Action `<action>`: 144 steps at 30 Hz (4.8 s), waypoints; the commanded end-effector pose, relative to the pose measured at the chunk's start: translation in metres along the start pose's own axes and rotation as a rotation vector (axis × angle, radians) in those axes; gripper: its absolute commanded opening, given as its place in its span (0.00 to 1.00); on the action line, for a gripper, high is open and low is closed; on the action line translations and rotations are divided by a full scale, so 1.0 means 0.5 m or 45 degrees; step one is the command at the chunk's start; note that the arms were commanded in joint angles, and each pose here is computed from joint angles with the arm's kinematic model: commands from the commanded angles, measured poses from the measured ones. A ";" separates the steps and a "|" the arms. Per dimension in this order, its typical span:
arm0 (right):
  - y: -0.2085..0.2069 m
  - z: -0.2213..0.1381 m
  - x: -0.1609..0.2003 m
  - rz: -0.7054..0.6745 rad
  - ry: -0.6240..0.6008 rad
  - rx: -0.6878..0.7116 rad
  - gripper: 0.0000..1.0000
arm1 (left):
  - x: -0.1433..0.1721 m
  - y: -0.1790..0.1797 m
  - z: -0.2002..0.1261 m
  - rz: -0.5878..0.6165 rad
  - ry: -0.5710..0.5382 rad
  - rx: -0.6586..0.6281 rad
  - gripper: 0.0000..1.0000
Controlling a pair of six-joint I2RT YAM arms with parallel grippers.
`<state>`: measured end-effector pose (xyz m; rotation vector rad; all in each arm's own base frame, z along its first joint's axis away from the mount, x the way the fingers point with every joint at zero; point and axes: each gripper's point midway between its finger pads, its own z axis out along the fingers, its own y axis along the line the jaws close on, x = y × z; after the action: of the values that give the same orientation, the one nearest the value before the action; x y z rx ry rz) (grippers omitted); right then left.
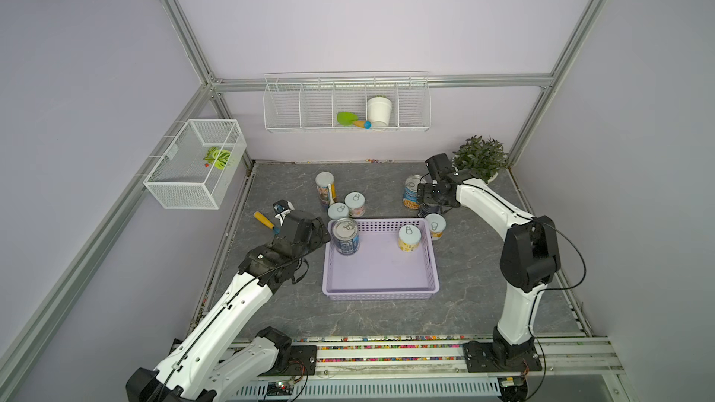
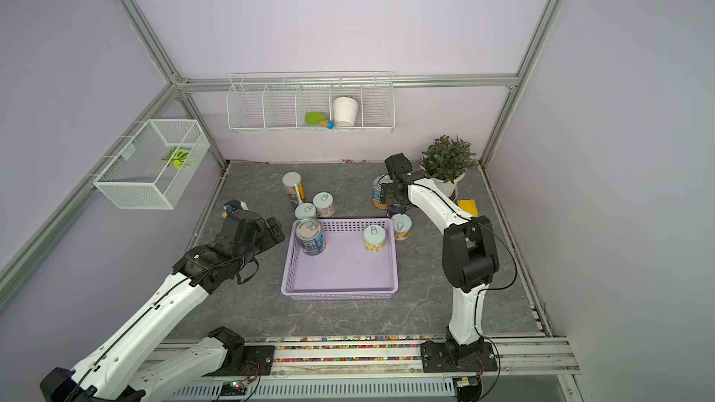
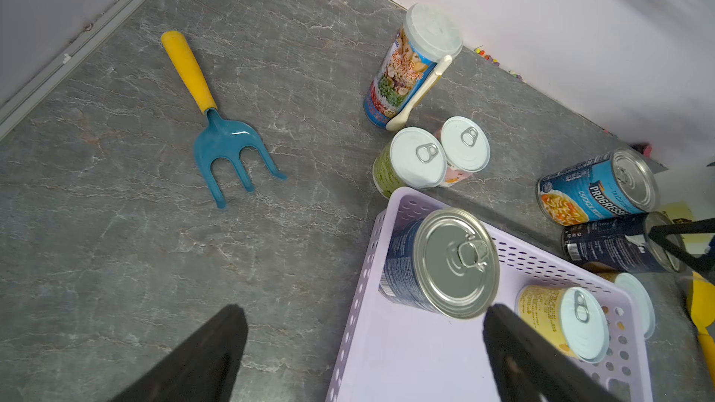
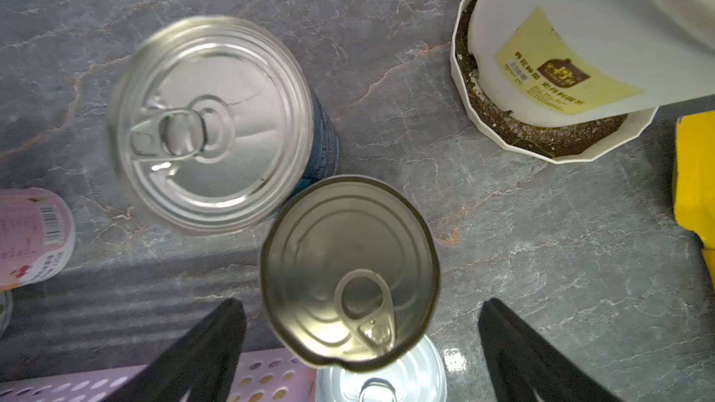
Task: Put the canned food in the basket
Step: Pick up the canned food from the center of the board, then place the canned food in the basket.
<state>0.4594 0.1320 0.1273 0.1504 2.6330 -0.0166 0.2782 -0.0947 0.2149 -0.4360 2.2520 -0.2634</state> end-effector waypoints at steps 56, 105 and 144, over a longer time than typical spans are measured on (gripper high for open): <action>0.027 -0.244 -0.061 0.001 -0.248 -0.292 0.44 | 0.003 -0.008 0.008 0.020 0.024 0.014 1.00; 0.165 -0.217 0.270 -0.458 -0.123 -0.248 0.39 | -0.006 -0.014 0.006 0.009 -0.001 0.036 1.00; 0.140 -0.138 0.260 -0.411 -0.078 -0.117 0.95 | -0.046 0.019 -0.050 -0.133 -0.066 -0.055 1.00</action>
<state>0.3174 0.2208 0.1183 -0.3320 2.5941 -0.0115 0.2711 -0.0792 0.2306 -0.5947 2.2023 -0.2718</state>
